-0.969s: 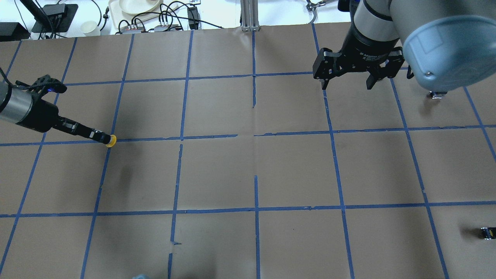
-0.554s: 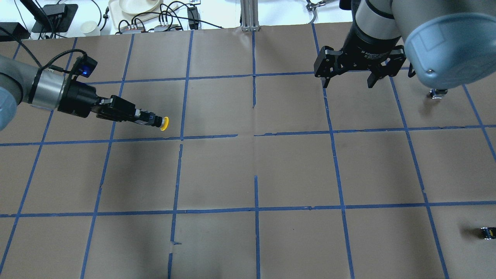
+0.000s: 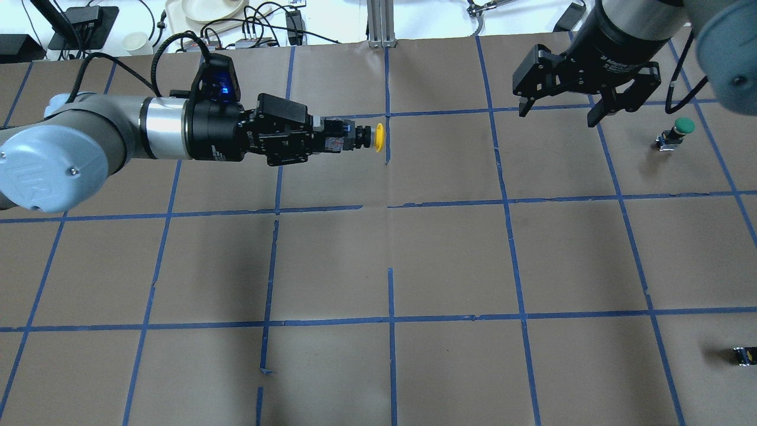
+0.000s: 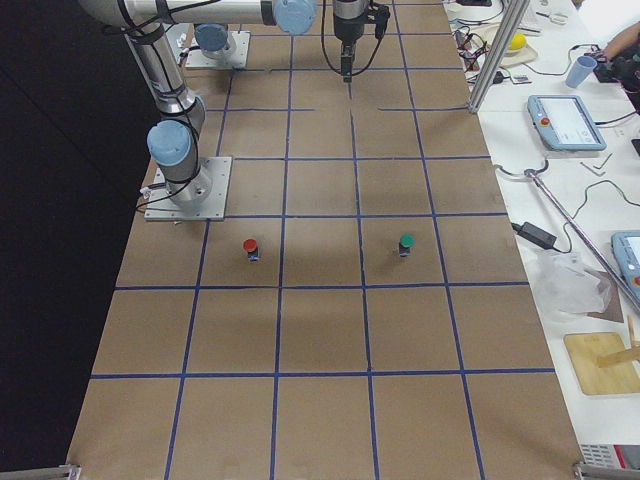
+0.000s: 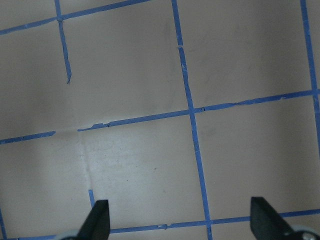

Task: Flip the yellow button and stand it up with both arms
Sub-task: 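Carry the yellow button up toward the table center with the left gripper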

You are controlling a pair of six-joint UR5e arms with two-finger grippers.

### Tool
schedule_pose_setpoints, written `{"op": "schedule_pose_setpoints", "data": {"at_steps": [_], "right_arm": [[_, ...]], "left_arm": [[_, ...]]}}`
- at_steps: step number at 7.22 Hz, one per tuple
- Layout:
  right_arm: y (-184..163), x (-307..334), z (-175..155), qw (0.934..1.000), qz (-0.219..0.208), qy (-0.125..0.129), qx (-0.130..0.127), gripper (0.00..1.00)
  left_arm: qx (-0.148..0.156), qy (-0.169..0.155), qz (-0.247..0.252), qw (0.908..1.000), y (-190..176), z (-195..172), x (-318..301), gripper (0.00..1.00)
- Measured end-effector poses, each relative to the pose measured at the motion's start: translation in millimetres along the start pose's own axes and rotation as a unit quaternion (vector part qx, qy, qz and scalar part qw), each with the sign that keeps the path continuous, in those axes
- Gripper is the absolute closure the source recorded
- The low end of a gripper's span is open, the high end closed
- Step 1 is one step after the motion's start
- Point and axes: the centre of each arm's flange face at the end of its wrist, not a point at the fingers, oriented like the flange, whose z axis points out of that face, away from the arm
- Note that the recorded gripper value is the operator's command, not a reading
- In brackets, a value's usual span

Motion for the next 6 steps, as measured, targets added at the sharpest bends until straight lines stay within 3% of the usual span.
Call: {"op": "schedule_pose_setpoints", "data": {"at_steps": [1,2,3,4,5,6], "right_arm": [[-5.6,19.4,-2.0,0.9980,0.034,-0.049,-0.018,0.00],[-9.2,37.1,-1.5,0.9903,0.068,-0.112,-0.046,0.00],[-6.7,46.3,1.0,0.9757,0.094,-0.179,-0.086,0.00],[0.0,45.2,1.2,0.9549,0.118,-0.242,-0.125,0.00],[6.7,38.6,-4.5,0.9362,0.129,-0.294,-0.142,0.00],[13.3,30.7,-12.5,0.9228,0.129,-0.333,-0.145,0.00]], "left_arm": [[0.006,0.027,-0.004,0.9996,6.3,14.5,5.5,0.93],[0.013,0.048,-0.004,0.9988,10.3,23.5,11.9,0.93],[0.019,0.063,-0.003,0.9978,11.9,28.7,17.2,0.93],[0.024,0.075,-0.007,0.9969,12.9,31.7,23.3,0.93],[0.024,0.083,-0.016,0.9962,15.2,36.1,30.6,0.93],[0.019,0.091,-0.023,0.9954,18.4,43.8,37.1,0.93]]}}
